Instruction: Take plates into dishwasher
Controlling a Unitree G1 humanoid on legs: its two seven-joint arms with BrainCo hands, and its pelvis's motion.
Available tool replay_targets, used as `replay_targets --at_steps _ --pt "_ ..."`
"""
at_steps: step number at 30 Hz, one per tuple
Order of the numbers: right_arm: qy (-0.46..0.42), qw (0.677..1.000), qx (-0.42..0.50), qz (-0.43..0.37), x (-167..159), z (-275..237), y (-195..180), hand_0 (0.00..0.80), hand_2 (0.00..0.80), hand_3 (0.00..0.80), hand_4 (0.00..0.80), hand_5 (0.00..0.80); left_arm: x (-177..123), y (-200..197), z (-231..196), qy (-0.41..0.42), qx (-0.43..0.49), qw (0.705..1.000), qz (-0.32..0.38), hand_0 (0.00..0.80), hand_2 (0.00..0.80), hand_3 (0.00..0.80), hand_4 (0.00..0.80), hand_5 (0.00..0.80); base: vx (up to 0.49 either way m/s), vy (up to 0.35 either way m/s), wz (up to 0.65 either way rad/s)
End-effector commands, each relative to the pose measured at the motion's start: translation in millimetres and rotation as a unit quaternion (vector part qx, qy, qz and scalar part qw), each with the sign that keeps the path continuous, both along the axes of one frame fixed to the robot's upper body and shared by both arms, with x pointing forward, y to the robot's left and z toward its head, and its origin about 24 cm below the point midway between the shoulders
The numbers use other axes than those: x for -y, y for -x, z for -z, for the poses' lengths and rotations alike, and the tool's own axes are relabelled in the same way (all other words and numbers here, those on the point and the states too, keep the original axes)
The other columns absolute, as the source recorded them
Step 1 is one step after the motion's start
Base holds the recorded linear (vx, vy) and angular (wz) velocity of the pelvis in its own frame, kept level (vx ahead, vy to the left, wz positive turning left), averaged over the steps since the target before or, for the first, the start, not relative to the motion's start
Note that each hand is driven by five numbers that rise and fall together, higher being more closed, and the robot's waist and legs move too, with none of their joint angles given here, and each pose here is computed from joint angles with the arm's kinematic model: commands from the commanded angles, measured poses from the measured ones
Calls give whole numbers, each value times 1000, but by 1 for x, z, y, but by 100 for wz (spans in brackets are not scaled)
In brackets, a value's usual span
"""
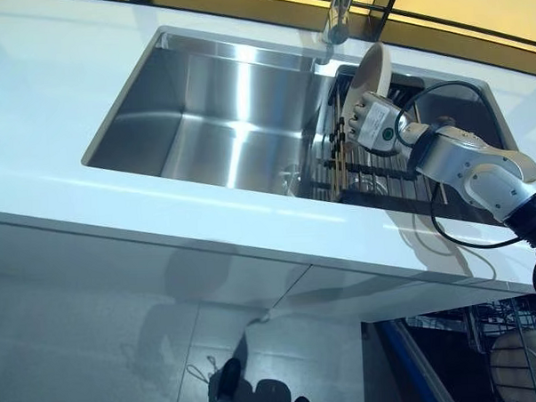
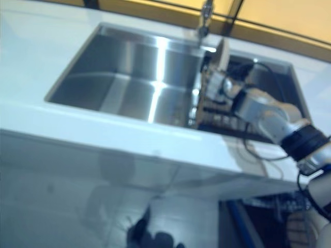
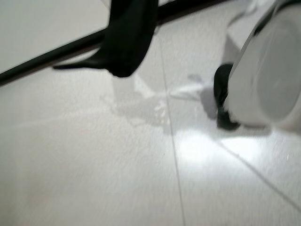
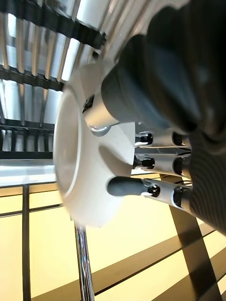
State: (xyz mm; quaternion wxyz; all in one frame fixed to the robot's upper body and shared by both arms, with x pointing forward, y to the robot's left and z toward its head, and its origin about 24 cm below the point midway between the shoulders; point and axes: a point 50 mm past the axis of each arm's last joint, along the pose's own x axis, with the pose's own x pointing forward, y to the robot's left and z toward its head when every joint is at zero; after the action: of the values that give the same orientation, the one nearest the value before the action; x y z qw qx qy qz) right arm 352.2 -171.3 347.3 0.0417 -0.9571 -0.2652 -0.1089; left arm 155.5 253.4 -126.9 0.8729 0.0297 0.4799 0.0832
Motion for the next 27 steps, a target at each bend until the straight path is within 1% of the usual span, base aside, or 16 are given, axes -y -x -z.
replay_targets --at_steps 1,13,19,27 --pt "17 997 65 -28 -16 -31 14 800 800 800 800 800 13 12 9 22 -22 1000 -2 0 0 0 0 0 -2 44 0" --pt "0 998 54 -16 -14 -29 12 800 800 800 800 800 16 16 11 25 -31 999 2 0 0 0 0 0 -1 7 0" --pt "-20 999 43 0 -3 -28 9 800 800 800 800 800 16 19 13 25 -37 999 4 0 0 0 0 0 0 0 0" --pt "-51 998 24 -7 5 -25 7 800 800 800 800 800 15 23 15 22 -46 999 2 0 0 0 0 0 -5 4 -3"
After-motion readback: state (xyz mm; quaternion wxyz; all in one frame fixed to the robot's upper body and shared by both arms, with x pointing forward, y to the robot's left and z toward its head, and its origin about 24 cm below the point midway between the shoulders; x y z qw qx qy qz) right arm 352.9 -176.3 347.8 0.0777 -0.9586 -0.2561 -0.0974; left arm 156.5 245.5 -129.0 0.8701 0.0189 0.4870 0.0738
